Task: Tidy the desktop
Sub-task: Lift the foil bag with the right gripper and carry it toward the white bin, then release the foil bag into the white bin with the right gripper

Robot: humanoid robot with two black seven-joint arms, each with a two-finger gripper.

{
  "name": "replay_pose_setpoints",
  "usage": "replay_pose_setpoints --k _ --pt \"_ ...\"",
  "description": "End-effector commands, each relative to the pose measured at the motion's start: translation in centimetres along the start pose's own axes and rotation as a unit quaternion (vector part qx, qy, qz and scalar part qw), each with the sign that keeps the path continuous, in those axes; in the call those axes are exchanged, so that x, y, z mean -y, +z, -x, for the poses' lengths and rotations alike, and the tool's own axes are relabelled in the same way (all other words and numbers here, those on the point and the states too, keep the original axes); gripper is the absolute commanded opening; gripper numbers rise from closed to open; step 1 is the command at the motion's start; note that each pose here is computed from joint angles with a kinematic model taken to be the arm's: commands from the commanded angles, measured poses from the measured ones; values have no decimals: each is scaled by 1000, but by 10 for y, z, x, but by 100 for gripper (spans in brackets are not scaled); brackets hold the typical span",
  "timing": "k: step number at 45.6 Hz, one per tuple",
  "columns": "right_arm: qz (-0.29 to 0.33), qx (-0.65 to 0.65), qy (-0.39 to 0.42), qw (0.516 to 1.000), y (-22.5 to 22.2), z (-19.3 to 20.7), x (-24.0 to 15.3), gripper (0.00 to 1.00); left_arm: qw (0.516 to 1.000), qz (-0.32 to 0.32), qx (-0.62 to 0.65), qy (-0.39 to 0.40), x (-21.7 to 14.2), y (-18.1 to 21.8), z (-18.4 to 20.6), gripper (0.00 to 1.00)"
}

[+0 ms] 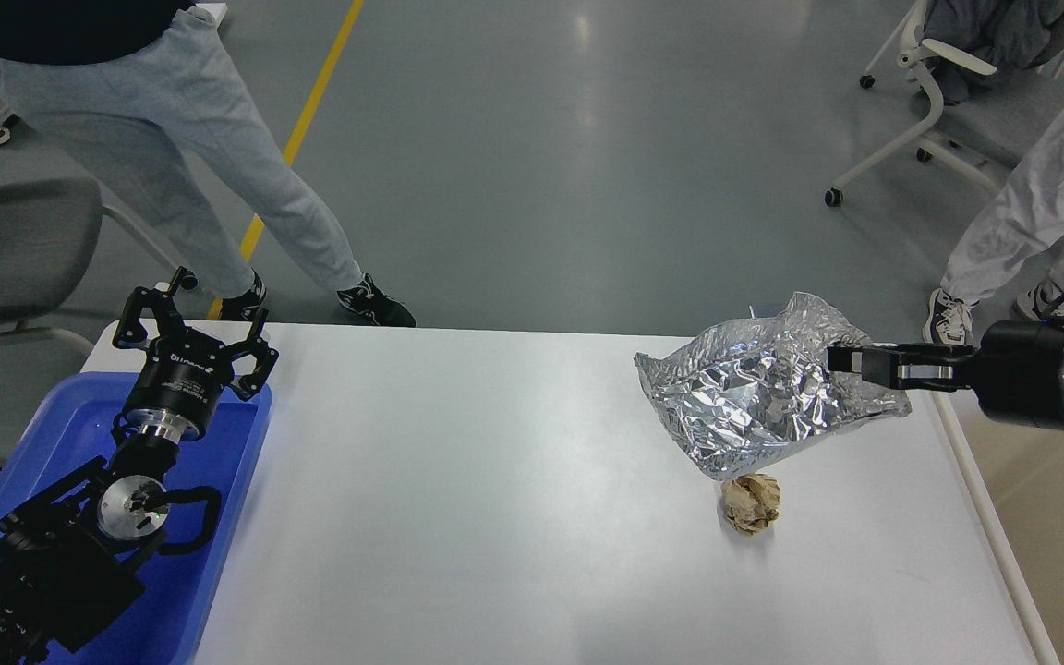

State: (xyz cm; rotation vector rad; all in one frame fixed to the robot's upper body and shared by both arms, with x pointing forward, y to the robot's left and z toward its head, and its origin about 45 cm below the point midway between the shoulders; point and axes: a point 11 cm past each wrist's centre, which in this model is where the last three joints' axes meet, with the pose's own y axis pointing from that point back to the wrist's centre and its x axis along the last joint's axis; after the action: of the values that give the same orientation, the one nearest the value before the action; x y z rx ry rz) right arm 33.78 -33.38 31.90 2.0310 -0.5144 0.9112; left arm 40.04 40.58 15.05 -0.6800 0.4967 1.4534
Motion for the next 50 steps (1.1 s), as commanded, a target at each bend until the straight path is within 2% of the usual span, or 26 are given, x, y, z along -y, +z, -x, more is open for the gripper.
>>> replay_pose_setpoints --k 1,10,15,22,39,50 --pt "19 8 6 1000 10 -11 -15 0 1000 0 0 0 0 0 0 100" --pt "72 75 49 993 56 -19 -33 0 1000 0 0 0 0 0 0 100" --pt "103 138 95 981 84 -22 -57 0 1000 1 0 0 0 0 0 100" --pt "174 210 142 951 140 -6 -85 0 1000 0 0 0 0 0 0 100" --pt "302 387 247 835 243 77 -128 0 1000 0 0 0 0 0 0 100" --pt "353 460 298 758 278 135 -137 0 1000 0 0 0 0 0 0 100"
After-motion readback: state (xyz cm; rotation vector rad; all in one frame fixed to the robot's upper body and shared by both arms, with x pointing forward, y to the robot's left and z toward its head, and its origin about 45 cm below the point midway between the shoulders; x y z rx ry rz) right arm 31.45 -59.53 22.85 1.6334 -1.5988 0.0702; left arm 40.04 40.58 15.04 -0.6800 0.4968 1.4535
